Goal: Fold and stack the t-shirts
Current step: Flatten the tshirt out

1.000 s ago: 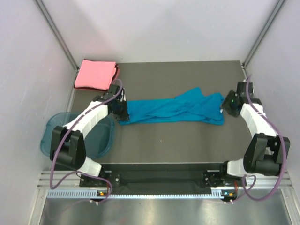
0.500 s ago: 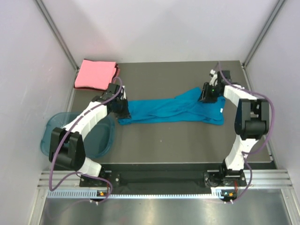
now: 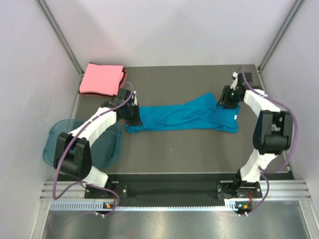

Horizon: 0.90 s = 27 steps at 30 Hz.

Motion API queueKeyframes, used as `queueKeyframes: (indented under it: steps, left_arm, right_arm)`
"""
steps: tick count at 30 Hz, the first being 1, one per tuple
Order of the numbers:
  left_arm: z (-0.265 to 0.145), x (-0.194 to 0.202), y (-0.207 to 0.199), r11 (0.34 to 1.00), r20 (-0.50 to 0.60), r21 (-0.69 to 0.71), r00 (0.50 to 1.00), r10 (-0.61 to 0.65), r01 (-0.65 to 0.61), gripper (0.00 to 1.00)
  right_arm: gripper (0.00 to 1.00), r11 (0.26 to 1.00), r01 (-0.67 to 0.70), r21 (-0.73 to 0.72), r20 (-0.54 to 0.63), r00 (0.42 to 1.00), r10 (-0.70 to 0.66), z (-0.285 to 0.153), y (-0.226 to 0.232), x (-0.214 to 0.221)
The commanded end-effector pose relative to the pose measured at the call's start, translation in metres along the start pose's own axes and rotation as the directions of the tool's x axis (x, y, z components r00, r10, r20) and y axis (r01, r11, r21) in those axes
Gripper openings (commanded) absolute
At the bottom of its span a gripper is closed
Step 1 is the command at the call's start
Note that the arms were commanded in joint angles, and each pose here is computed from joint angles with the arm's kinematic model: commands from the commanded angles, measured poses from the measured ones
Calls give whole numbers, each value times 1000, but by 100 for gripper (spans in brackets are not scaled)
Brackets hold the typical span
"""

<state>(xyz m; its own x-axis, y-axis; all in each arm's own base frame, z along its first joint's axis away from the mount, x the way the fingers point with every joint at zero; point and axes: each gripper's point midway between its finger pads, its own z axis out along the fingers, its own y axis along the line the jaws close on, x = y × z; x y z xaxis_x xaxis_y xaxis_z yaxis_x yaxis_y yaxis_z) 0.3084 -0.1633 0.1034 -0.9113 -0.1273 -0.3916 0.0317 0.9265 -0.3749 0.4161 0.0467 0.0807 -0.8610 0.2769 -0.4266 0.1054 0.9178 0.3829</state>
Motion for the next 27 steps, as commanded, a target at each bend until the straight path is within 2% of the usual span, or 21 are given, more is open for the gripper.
queueKeyframes:
  steps: [1,4,8,16,23,27]
  left_arm:
    - [-1,-12,-9,1000,39,9,999,13,-14,0]
    - [0,-8,-5,1000,35,1,999,16,-16,0]
    - [2,-4,-5,1000,23,-1,1000,19,-19,0]
    - [1,-1,-7,1000,22,1,999,26,-26,0]
    - [3,4,-7,999,19,1,999,32,-32,0]
    - [4,5,-7,999,17,-2,999,33,-33,0]
  right_arm:
    - [44,966,-137,221,138,985,108,-49,-27,-16]
    - [45,921,-204,332,149,976,162,-56,-63,5]
    - [45,902,-238,359,118,971,209,-57,-83,34]
    - [44,885,-326,333,175,943,282,-61,-97,48]
    - [35,889,-337,310,192,938,289,-56,-95,46]
    - [34,889,-332,316,189,940,284,-57,-95,46]
